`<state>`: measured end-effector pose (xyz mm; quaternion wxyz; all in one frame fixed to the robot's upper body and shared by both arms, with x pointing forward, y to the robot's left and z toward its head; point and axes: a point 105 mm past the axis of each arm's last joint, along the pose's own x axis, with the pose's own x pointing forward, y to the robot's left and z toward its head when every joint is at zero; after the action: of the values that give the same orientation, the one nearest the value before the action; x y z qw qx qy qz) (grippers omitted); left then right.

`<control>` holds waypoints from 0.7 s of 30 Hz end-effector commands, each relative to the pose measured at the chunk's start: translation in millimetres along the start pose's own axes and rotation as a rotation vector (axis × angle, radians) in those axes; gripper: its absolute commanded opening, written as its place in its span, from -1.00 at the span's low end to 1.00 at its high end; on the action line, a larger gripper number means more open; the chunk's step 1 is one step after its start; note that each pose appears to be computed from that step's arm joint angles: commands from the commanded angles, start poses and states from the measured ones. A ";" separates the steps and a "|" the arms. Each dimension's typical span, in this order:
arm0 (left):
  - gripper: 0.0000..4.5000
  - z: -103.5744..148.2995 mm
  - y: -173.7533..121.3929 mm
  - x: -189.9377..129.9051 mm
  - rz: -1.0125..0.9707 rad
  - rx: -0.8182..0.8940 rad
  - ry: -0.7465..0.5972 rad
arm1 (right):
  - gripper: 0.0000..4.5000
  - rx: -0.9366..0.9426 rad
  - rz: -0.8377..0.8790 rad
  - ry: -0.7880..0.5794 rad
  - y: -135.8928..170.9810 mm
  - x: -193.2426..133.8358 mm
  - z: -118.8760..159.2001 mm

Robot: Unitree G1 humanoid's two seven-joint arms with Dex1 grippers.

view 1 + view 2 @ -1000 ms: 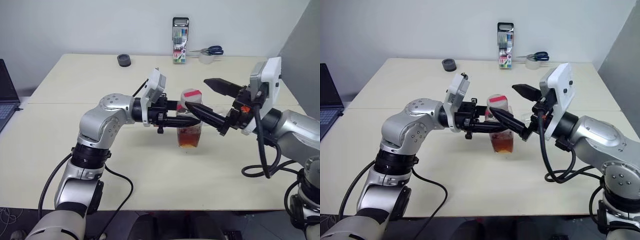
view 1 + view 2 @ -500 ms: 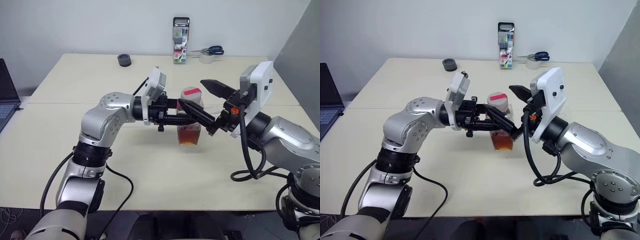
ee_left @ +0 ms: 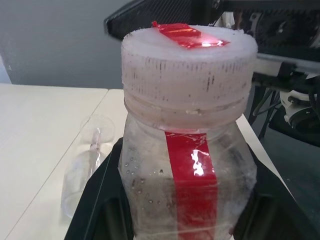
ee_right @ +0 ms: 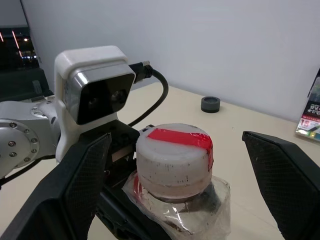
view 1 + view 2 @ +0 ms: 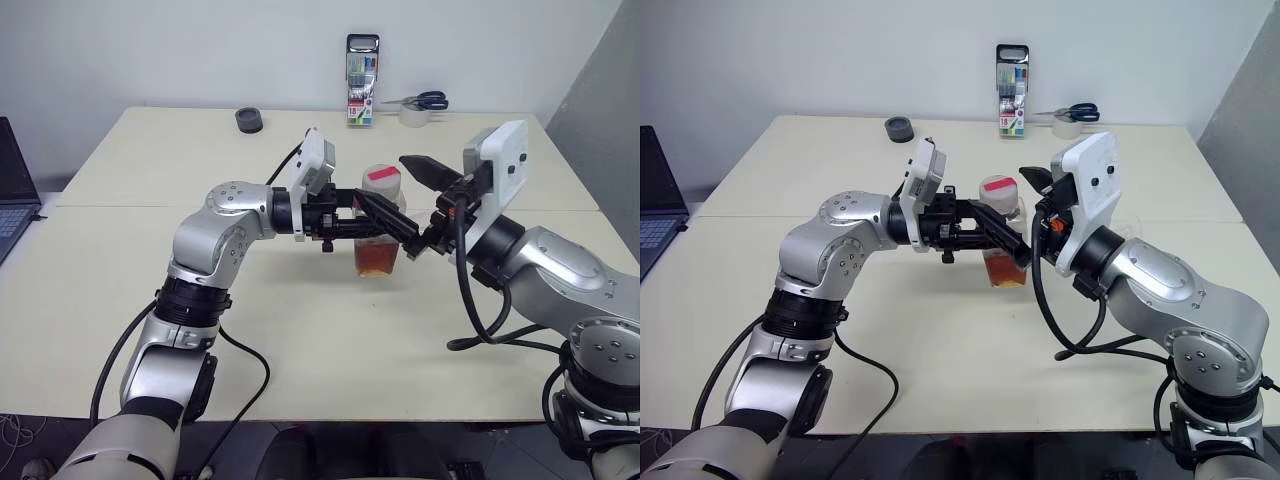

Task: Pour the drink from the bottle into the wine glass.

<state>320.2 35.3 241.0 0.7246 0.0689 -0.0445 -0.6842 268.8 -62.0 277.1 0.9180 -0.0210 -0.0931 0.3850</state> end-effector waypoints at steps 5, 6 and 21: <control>-0.17 16.8 -2.9 0.2 -0.011 0.067 -0.038 | 0.99 -0.015 -0.003 -0.068 1.6 2.1 12.5; -0.17 16.5 -2.9 0.0 -0.010 0.067 -0.037 | 0.81 -0.015 -0.006 -0.071 1.4 2.3 13.1; -0.17 14.7 -21.5 -0.7 -0.093 0.066 -0.033 | -0.17 -0.040 0.084 -0.046 -4.5 1.0 14.5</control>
<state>316.0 38.0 236.7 0.7241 0.0685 -0.0409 -0.6851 270.8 -57.3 274.8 0.9074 -0.0294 -0.0878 0.4100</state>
